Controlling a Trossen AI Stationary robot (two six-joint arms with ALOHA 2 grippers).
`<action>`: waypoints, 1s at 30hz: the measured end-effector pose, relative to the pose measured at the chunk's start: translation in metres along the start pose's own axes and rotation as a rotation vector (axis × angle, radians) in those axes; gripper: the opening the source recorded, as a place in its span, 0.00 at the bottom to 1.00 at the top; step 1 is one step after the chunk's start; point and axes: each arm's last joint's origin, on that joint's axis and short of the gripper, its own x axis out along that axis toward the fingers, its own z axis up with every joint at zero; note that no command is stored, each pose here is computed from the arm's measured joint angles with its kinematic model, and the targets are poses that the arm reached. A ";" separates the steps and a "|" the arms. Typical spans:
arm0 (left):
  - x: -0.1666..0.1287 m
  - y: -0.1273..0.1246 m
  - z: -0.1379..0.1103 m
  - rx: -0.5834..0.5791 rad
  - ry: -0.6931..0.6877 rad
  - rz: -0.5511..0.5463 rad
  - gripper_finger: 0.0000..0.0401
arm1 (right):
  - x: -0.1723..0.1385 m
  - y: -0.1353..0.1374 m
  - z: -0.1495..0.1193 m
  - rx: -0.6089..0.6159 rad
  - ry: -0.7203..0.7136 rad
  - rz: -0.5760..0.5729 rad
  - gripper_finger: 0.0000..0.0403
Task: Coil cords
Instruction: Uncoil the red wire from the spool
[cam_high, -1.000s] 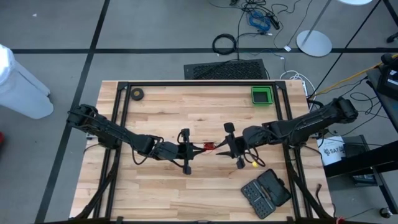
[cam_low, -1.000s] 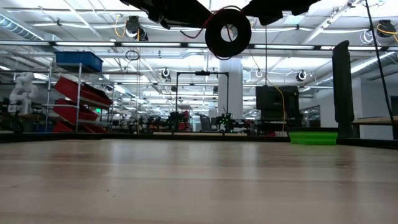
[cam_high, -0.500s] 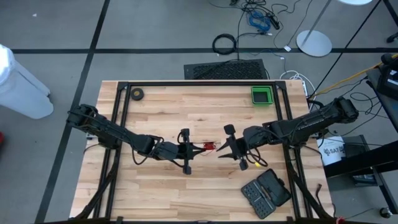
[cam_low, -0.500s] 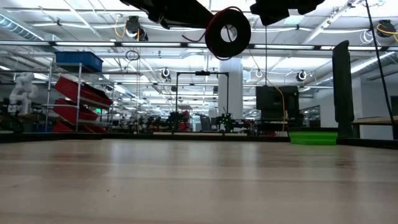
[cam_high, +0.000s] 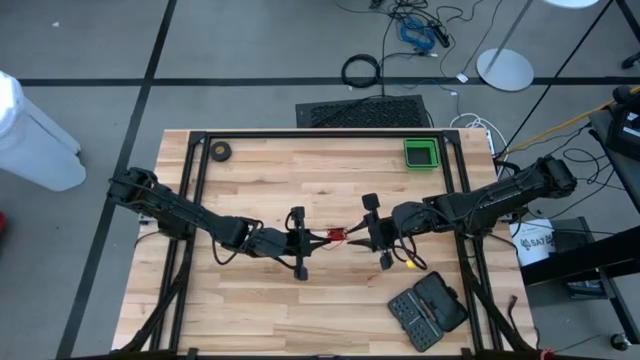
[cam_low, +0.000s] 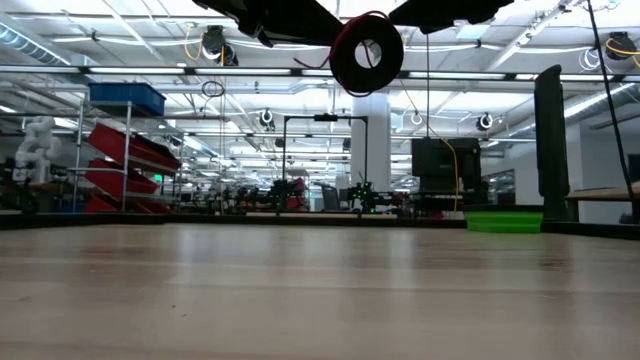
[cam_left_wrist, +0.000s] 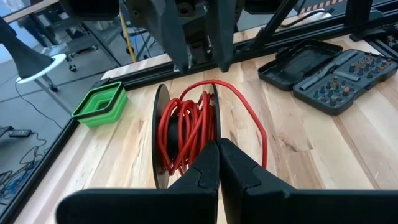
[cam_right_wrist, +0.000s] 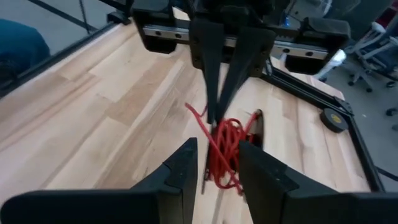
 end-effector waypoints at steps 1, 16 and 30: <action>0.000 0.000 0.000 0.000 0.000 0.000 0.00 | 0.000 0.000 0.000 0.000 0.003 -0.010 0.25; 0.000 0.000 0.000 0.000 0.000 0.001 0.00 | 0.002 0.000 -0.004 -0.021 0.045 -0.022 0.25; 0.000 0.000 0.000 0.000 0.000 0.003 0.00 | 0.010 0.002 -0.009 -0.050 0.084 -0.058 0.25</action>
